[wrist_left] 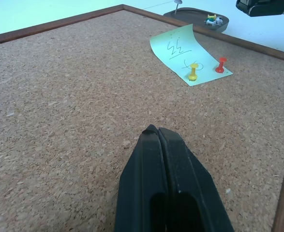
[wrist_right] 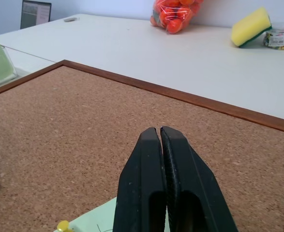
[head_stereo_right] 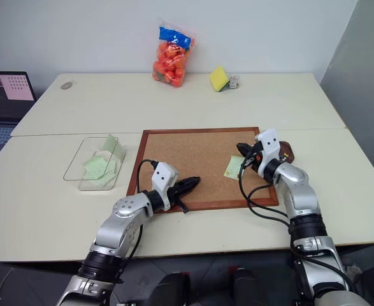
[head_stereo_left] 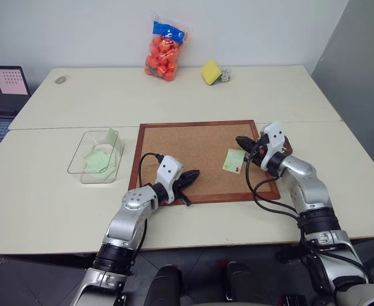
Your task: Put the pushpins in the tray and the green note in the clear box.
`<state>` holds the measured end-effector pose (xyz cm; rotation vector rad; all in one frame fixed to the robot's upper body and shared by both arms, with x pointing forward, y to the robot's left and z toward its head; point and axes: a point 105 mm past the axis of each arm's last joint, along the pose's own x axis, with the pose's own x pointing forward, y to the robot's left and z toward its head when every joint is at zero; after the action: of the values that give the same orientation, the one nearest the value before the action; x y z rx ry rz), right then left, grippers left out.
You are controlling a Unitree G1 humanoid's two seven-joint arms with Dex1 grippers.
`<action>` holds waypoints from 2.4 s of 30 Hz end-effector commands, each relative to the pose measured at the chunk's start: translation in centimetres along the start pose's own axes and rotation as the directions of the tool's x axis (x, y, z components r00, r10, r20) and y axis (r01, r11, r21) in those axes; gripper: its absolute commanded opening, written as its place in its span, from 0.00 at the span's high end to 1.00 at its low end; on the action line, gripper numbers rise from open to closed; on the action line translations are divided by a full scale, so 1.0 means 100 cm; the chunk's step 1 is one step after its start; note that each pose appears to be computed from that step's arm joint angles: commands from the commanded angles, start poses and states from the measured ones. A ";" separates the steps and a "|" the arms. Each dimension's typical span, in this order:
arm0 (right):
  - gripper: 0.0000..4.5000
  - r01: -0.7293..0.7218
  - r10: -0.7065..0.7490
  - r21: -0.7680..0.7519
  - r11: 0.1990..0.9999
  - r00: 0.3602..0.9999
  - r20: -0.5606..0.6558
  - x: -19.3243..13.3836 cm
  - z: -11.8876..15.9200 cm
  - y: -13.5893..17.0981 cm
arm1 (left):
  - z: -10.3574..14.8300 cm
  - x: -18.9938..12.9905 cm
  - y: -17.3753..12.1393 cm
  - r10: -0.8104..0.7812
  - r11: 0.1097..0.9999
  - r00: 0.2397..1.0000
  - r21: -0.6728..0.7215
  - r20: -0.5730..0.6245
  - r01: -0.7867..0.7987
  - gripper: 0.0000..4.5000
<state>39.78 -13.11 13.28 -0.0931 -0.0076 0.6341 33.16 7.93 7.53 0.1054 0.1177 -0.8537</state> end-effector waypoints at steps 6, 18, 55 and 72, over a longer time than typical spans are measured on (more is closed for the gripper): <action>0.99 0.352 -0.353 -0.028 0.935 0.936 -0.009 -0.021 0.014 -0.079 | -0.014 0.006 -0.013 -0.029 0.999 0.999 -0.036 -0.035 0.028 1.00; 0.90 0.423 -0.422 0.047 0.905 0.906 -0.041 -0.020 0.008 -0.097 | -0.013 0.006 -0.012 -0.029 0.999 0.999 -0.034 -0.033 0.028 1.00; 0.01 -0.224 0.224 -0.054 0.973 0.975 0.000 -0.044 -0.001 0.039 | -0.013 0.007 -0.014 -0.049 0.998 0.998 -0.032 -0.037 0.048 1.00; 0.01 -0.253 0.250 -0.023 0.967 0.964 -0.084 -0.038 -0.034 0.044 | -0.013 0.006 -0.015 -0.046 0.999 0.998 -0.029 -0.036 0.045 1.00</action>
<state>34.08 -12.70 8.44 -0.1364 0.1229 0.8585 32.97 7.36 7.58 0.1018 0.1130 -0.8701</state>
